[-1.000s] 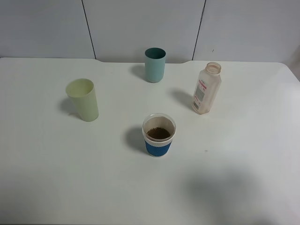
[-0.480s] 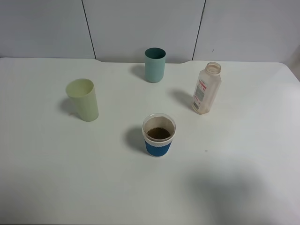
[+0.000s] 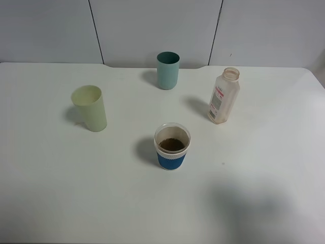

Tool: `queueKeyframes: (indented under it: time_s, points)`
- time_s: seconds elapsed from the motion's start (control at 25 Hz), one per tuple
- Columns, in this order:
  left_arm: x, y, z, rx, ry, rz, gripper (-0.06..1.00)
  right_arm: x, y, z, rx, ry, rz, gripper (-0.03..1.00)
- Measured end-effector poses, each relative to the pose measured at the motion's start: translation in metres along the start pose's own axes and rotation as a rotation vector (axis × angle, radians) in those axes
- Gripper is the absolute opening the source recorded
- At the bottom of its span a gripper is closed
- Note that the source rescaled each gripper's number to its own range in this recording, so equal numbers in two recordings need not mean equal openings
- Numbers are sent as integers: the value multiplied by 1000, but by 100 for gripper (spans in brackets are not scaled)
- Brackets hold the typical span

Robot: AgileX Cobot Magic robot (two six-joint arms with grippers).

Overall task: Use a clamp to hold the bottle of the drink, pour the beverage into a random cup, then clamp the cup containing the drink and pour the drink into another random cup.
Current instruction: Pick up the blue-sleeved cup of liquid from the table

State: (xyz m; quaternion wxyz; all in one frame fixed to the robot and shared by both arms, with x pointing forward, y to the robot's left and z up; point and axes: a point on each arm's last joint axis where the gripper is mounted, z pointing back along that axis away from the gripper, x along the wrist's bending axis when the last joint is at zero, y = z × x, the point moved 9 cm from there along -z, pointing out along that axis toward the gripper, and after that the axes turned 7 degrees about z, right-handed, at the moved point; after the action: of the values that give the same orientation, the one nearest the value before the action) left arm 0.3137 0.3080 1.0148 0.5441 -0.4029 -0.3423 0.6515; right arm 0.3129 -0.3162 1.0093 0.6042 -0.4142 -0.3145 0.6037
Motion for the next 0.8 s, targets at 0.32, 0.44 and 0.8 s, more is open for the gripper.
queueKeyframes:
  time_s: [0.32,0.44,0.8]
  points:
    - [0,0,0,0,0,0,89,0,0,0,0,0,0,100]
    - [0,0,0,0,0,0,89,0,0,0,0,0,0,100]
    - [0,0,0,0,0,0,89,0,0,0,0,0,0,100]
